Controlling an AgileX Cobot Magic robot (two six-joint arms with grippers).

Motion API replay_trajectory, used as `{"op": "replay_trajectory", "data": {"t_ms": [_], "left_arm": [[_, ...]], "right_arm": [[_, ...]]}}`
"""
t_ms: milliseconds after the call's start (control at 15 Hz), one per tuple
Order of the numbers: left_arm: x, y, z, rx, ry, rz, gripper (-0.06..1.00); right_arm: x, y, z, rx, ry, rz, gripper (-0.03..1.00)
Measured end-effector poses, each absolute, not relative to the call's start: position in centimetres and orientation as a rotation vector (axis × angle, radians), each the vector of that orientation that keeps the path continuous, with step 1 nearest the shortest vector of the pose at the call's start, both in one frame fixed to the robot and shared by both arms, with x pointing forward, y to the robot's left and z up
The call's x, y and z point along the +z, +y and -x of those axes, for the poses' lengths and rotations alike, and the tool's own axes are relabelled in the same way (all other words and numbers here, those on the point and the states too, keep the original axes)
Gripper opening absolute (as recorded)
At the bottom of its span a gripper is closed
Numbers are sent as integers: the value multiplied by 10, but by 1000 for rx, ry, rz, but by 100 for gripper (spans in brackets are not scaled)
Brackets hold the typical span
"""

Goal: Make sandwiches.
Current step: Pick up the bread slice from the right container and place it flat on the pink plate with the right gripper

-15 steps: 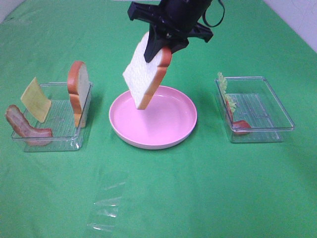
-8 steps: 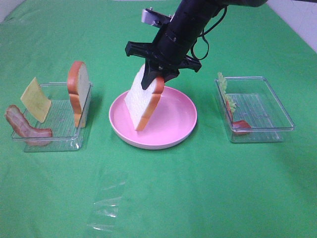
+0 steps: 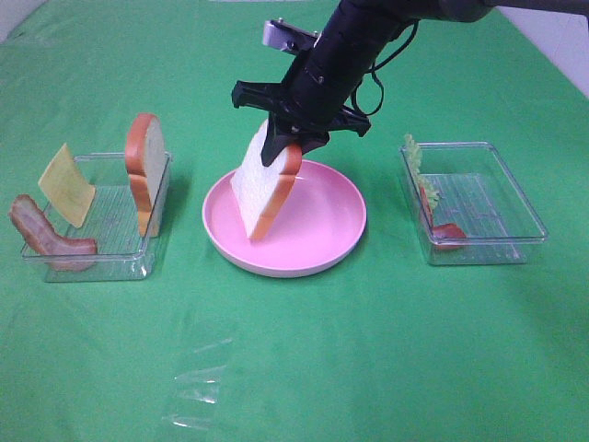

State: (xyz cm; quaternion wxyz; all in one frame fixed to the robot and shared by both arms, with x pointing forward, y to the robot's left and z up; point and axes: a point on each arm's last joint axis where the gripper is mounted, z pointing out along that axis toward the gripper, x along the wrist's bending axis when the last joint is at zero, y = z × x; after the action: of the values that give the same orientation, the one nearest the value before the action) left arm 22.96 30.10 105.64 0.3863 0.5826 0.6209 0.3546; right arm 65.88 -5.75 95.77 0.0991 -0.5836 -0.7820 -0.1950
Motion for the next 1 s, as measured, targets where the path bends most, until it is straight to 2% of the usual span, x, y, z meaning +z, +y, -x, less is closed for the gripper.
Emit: {"op": "replay_trajectory", "data": {"t_ms": [267, 333, 533, 600, 667, 867, 1000], "left_arm": [[1056, 301, -230, 903, 1581, -1483, 88], [1056, 301, -230, 903, 1581, -1483, 88], [1056, 301, -230, 903, 1581, -1483, 88], [1056, 301, -230, 903, 1581, -1483, 88], [1056, 301, -230, 903, 1581, -1483, 88], [1056, 301, -230, 903, 1581, -1483, 88], [1056, 301, -230, 903, 1581, -1483, 88]], "right_arm": [[957, -58, -659, -566, -2321, 1725, 25], [957, -58, -659, -564, -2322, 1724, 33], [956, -61, -657, -517, -2361, 1694, 74], [955, -62, -656, -500, -2398, 1667, 83], [955, -64, -655, -472, -2430, 1643, 87], [958, -71, -655, -357, -2535, 1604, 89], [980, -75, -658, -301, -2602, 1579, 89]]}}
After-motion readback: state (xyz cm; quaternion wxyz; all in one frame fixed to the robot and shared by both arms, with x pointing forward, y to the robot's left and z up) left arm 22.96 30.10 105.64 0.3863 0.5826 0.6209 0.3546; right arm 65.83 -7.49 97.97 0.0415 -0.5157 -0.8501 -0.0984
